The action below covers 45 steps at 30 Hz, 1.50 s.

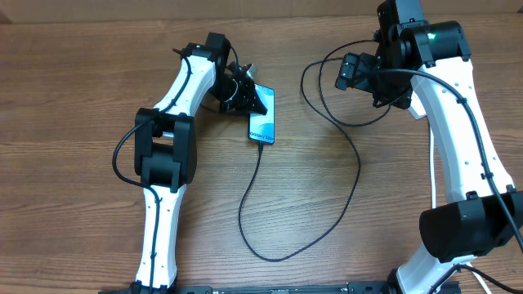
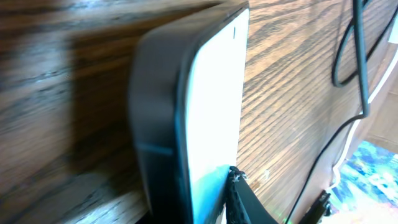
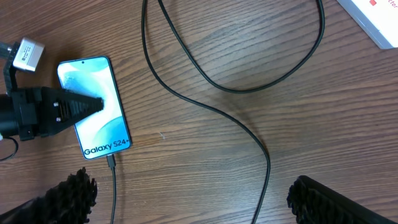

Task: Plug charger to phone and switch on socket
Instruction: 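Lower the phone flat onto the table with the left gripper and release, then raise the left arm away and move the right gripper over the power strip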

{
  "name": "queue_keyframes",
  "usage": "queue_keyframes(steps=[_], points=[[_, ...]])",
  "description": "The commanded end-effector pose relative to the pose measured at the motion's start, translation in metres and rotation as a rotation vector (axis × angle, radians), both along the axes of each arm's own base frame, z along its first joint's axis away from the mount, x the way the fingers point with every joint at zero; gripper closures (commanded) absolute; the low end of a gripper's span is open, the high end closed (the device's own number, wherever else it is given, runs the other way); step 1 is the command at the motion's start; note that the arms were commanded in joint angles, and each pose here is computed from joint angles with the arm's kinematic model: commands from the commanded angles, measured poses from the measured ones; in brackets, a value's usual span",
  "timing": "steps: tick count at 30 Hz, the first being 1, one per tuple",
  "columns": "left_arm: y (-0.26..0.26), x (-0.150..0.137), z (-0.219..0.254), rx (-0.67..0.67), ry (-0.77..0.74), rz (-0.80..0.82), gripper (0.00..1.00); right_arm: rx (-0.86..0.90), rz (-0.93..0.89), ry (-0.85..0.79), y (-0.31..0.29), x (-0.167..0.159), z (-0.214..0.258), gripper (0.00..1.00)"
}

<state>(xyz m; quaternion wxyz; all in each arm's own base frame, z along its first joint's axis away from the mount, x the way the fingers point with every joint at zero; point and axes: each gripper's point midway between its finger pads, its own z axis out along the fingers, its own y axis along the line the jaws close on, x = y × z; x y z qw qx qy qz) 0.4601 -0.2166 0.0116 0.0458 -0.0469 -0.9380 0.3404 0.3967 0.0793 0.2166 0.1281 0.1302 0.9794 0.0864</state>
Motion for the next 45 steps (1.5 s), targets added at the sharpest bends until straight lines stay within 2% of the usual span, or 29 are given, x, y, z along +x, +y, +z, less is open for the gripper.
queue_keyframes(steps=[1,7,9,14,19,24,27,30,31,33,38,42,45], points=[[0.017,0.001,-0.018,0.107,0.0,0.004,0.82,0.001,-0.011,-0.035,-0.002,0.003,0.01,0.0],[0.033,-0.001,-0.023,0.199,0.006,0.007,0.68,0.0,-0.011,-0.036,-0.003,0.003,0.01,0.0],[0.04,-0.001,-0.024,0.232,0.008,0.011,0.67,0.0,-0.011,-0.036,-0.003,0.003,0.01,0.0],[0.057,-0.001,-0.023,0.277,0.02,0.029,0.42,0.001,-0.011,-0.048,-0.002,0.006,0.011,0.0],[0.073,0.003,-0.017,0.279,0.036,0.062,0.41,-0.02,-0.014,-0.074,-0.006,0.012,0.013,0.0],[0.084,0.008,0.0,0.285,0.026,0.085,0.41,-0.128,-0.057,-0.118,-0.025,0.021,0.015,0.0],[0.091,0.018,0.029,0.298,-0.028,0.123,0.39,-0.196,-0.088,-0.166,-0.038,0.031,0.02,0.0],[0.095,0.031,0.078,0.298,-0.147,0.152,0.34,-0.313,-0.15,-0.241,-0.06,0.045,0.031,0.0],[0.096,0.034,0.095,0.303,-0.191,0.16,0.27,-0.348,-0.174,-0.264,-0.069,0.049,0.035,0.0],[0.103,0.035,0.139,0.327,-0.296,0.187,0.0,-0.397,-0.223,-0.3,-0.086,0.056,0.041,0.0],[0.124,0.022,0.236,0.395,-0.516,0.261,0.0,-0.373,-0.334,-0.297,-0.137,0.07,0.031,0.0],[0.15,0.005,0.286,0.492,-0.618,0.367,0.0,-0.264,-0.32,-0.271,-0.168,0.086,0.005,0.0],[0.155,-0.003,0.304,0.504,-0.656,0.384,0.0,-0.194,-0.302,-0.262,-0.181,0.099,-0.016,0.0]])
